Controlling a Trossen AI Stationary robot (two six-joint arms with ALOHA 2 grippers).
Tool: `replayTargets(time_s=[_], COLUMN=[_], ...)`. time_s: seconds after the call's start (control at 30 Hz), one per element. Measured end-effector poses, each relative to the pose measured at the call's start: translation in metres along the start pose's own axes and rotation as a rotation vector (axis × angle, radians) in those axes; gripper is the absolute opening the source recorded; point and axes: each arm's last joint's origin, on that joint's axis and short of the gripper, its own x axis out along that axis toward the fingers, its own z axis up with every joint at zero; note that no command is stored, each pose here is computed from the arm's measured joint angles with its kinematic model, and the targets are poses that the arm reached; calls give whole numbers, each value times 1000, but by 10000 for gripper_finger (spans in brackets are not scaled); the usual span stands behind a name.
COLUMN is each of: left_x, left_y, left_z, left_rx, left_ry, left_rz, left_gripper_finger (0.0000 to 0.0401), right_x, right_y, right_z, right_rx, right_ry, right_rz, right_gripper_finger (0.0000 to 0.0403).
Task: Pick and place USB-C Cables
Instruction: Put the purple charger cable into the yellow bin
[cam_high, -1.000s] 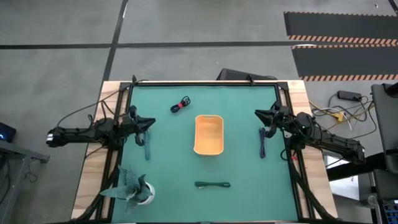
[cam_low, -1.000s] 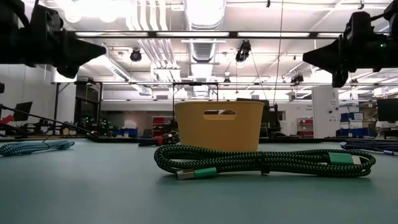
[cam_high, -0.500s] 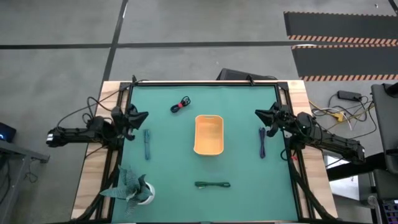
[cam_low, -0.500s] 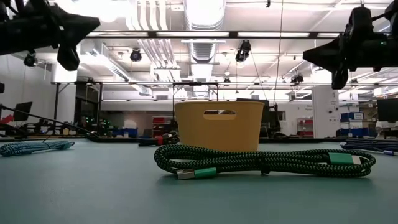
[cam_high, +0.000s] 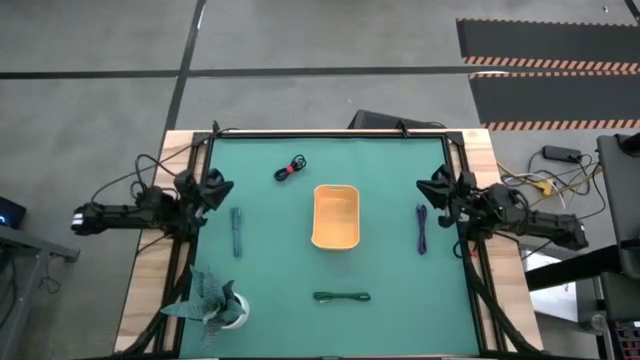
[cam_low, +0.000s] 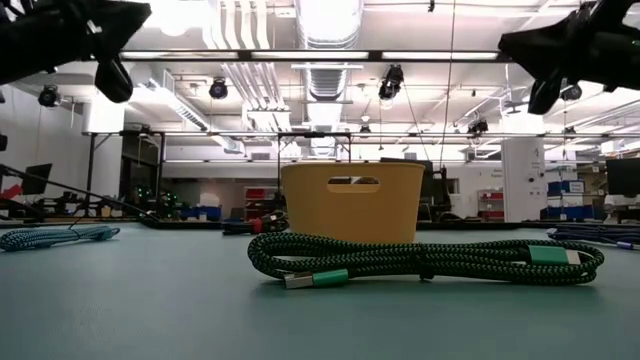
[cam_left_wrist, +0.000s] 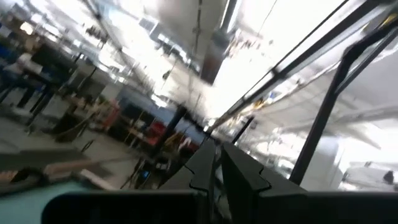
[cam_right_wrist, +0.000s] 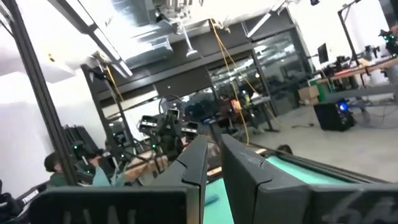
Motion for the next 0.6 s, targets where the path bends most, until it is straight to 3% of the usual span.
replayTargets(time_s=[0.23,0.47,0.6], left_x=[2,10,14], left_y=[-9,-13,-12], left_z=[15,20,20], left_rx=[221,497,677], left_ry=[-175,-182,-173], left_rz=[-66,-36,33], left_gripper_finger=[12,12,12], right_x=[5,14,19], right_y=[4,4,2], right_z=[-1,-5,-9], right_rx=[-42,-50,-51], right_ry=[-12,-2,13], right_rz=[-10,-33,-61], right_gripper_finger=[36,36,36])
